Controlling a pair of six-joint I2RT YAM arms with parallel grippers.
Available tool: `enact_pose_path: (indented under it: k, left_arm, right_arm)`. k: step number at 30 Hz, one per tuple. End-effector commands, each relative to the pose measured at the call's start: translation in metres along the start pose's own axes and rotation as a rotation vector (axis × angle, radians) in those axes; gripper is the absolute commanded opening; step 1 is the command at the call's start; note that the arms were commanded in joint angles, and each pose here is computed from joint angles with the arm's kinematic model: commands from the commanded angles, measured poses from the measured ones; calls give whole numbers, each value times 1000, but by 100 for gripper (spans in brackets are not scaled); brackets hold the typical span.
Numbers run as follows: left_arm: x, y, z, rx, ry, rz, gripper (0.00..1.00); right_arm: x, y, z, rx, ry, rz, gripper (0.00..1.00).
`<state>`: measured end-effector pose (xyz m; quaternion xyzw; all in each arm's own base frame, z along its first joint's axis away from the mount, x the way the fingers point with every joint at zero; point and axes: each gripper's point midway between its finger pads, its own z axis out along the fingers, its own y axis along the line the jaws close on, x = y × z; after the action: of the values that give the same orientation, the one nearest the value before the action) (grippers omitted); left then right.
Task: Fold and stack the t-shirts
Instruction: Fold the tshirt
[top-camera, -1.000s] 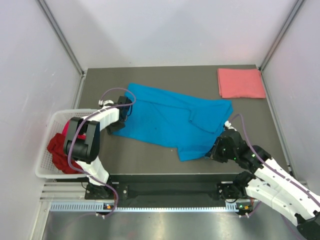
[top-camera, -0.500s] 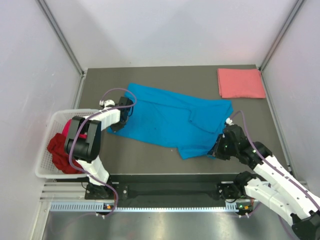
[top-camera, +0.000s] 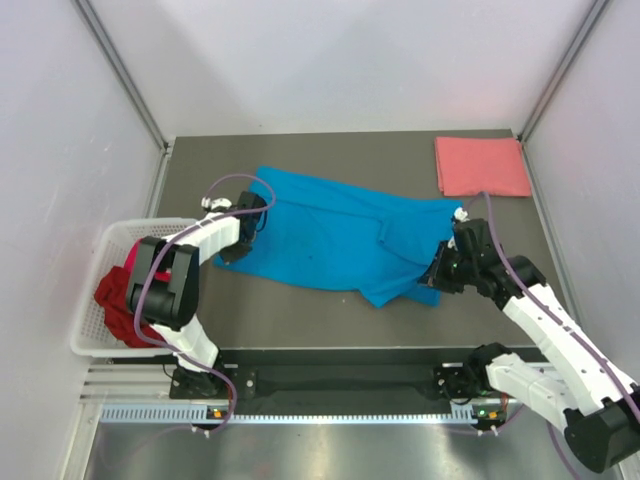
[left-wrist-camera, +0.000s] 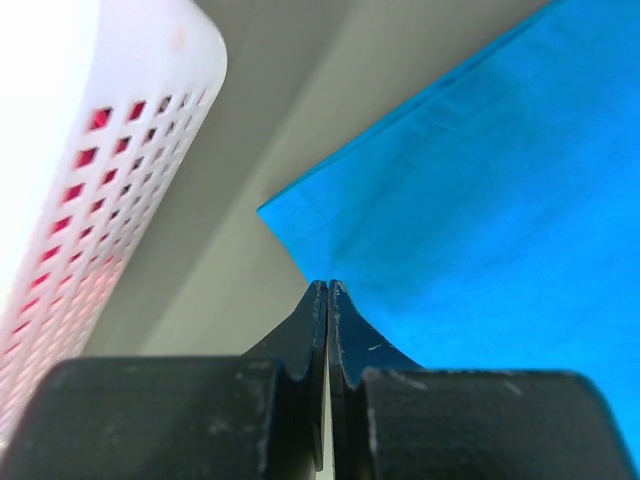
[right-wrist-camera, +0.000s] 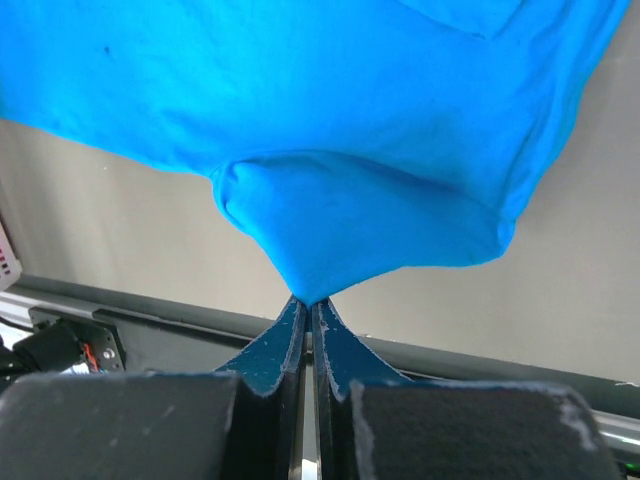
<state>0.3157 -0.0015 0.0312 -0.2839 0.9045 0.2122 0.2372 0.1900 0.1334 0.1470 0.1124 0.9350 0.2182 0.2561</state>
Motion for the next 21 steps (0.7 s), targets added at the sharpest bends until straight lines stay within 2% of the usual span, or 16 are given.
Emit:
enact_pose_path:
  k: [1,5,6,8,9,16,21]
  left_arm:
    - [-31,-5,-25,50,-73,0,0]
    - [-37,-11,-31,69,-63,28,0]
    - [-34,-13,-32,88,-50,32,9]
    - [-19,-18,-28,124,-9,15,38]
    - [-17,-21,-27,142,-1,9,48]
    - [2,-24,-24,175,50,-14,58]
    - [26,-26,-17,194,124,-61,59]
  right_arm:
    - [-22,15,-7,-52,-43,-39,0]
    - [-28,17,-8,-56,-44,-43,0]
    - [-29,17,-8,-60,-45,-44,0]
    - [-28,15,-7,-56,-42,-41,0]
    - [-27,14,-6,-57,-38,-39,0]
    - [-25,5,-6,-50,-24,-31,0]
    - [-21,-2,-7,-49,-13,-23,0]
